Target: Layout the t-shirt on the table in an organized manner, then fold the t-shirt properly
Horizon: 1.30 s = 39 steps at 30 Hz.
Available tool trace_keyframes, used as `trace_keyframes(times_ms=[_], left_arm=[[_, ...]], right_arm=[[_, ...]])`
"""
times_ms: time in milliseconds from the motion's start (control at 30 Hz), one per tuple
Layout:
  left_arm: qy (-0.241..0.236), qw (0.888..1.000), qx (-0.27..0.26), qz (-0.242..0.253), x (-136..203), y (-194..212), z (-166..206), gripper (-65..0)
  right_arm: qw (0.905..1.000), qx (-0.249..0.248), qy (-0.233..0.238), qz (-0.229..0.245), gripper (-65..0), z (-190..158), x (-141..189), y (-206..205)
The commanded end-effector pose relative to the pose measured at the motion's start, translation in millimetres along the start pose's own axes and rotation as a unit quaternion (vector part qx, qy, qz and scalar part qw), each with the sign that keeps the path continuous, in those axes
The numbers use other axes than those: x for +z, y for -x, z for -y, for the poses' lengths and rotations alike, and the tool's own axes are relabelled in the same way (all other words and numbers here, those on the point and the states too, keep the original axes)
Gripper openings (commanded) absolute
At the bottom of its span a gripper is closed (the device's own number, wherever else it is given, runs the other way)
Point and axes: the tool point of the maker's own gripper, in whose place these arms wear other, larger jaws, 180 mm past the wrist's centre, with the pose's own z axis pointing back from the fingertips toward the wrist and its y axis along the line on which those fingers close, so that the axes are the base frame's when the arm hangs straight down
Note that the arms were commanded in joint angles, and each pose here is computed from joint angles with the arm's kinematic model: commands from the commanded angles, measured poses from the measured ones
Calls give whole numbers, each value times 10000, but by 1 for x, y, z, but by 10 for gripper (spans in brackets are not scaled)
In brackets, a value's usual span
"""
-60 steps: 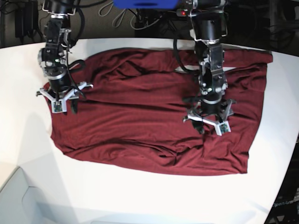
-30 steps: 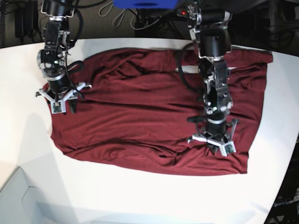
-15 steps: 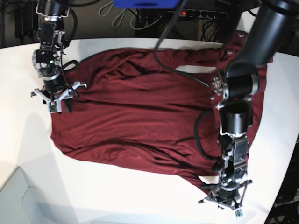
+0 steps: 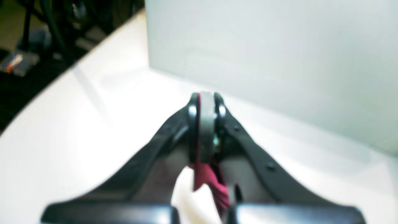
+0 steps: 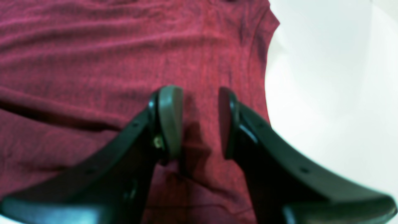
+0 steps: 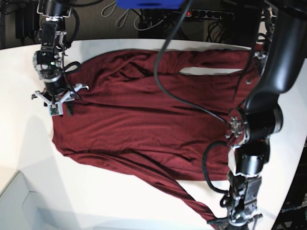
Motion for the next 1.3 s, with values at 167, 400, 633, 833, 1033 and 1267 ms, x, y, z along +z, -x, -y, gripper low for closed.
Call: trace_keyframes(times_ms=[167, 400, 633, 833, 1033, 1267], left_arm=[[-73, 9983, 6, 572, -4, -54, -10, -645], [-296, 9993, -109, 224, 1, -9, -41, -402], [-348, 9992, -186, -65, 9, 32, -53, -31], [-525, 9977, -24, -430, 24, 82, -79, 0], [-659, 9940, 705, -507, 58, 117, -106, 0], [-472, 9891, 978, -995, 119, 159, -114, 0]], right_arm=[[9992, 25, 238, 307, -473, 20, 6, -18], [9993, 54, 239, 287, -473, 19, 12, -15], [9989, 143, 282, 357, -472, 21, 22, -20], [9982, 163, 309, 481, -472, 24, 19, -30], [9961, 150, 373, 788, -471, 29, 8, -59], [9936, 43, 262, 1100, -450, 24, -24, -98]])
